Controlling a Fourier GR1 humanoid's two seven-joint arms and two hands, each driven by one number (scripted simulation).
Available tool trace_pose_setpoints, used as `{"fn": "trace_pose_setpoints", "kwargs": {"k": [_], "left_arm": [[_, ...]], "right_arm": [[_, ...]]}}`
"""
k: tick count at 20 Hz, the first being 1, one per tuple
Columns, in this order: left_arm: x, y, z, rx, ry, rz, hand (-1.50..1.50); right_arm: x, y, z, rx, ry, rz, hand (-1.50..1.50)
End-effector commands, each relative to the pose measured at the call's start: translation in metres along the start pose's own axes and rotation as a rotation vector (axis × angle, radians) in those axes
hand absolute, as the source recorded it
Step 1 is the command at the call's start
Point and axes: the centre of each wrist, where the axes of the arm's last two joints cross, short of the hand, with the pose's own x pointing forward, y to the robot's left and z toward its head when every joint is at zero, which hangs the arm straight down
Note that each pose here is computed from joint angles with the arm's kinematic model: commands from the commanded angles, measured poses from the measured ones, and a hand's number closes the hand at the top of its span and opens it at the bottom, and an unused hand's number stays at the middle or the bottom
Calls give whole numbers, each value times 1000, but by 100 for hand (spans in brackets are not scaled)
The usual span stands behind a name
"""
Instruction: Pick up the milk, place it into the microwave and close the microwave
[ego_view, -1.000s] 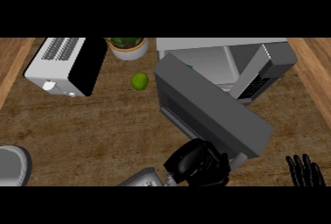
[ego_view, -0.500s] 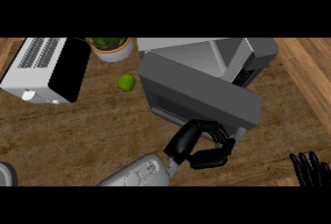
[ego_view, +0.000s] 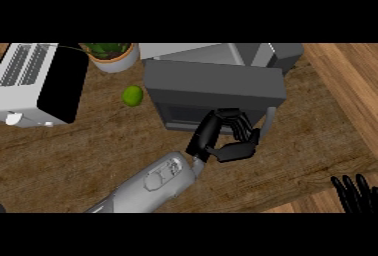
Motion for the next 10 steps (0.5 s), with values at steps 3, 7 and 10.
{"fn": "trace_pose_setpoints", "kwargs": {"k": [3, 7, 10], "left_arm": [[15, 16, -26, 92, -44, 60, 150], [17, 23, -37, 111, -52, 73, 150], [24, 28, -47, 130, -65, 76, 150]], "right_arm": [[11, 5, -4, 51, -25, -54, -150], [18, 3, -7, 65, -17, -66, -150], [20, 7, -8, 64, -24, -82, -150]]}}
